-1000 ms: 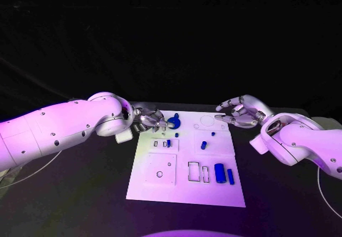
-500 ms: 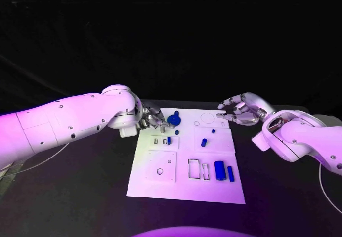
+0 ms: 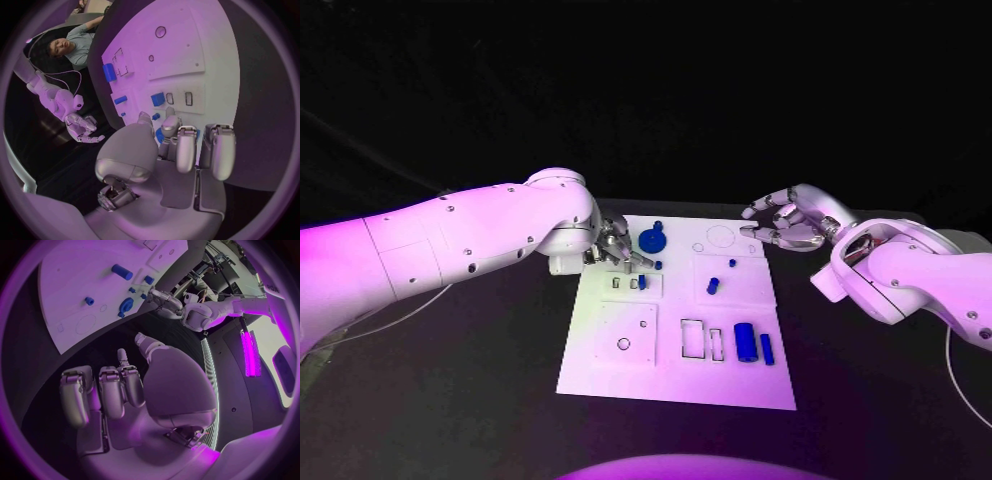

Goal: Assemble the parts on the task board

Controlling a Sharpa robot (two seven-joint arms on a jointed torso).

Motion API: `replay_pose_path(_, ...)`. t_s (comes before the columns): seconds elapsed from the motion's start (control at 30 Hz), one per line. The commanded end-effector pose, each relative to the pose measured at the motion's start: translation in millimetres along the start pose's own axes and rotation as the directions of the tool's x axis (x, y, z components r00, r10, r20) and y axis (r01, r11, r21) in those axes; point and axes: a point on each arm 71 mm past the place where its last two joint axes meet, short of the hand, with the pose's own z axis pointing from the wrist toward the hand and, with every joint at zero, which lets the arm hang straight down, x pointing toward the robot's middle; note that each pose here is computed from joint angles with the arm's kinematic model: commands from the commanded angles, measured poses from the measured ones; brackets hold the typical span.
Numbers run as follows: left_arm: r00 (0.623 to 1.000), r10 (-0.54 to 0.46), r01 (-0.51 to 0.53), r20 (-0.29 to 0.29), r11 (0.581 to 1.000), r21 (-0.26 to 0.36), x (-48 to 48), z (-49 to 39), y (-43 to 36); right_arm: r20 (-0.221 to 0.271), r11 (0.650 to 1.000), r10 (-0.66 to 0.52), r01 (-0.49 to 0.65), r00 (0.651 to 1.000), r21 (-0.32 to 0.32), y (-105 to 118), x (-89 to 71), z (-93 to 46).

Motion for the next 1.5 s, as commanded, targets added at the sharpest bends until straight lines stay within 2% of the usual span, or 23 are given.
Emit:
replay_pose_path(0.03,0.999,0.022,-0.023,-0.045,0.999,-0.036,2.5,2.2,-1.4,0.006,1.0,-0.008,0.009,1.0,-0.019,1.7,0.5,0.7)
replay_pose_path(0.47,0.998,0.021,-0.023,-0.059,0.999,-0.025,3.2,7.5,-8.2,0.04,0.998,0.046,-0.044,0.998,-0.035,3.1,0.1,2.2)
replay_pose_path(1.5,0.992,0.044,-0.044,-0.116,0.999,0.001,9.1,10.9,-15.7,0.048,0.998,0.053,-0.052,0.997,-0.033,2.9,2.6,4.4)
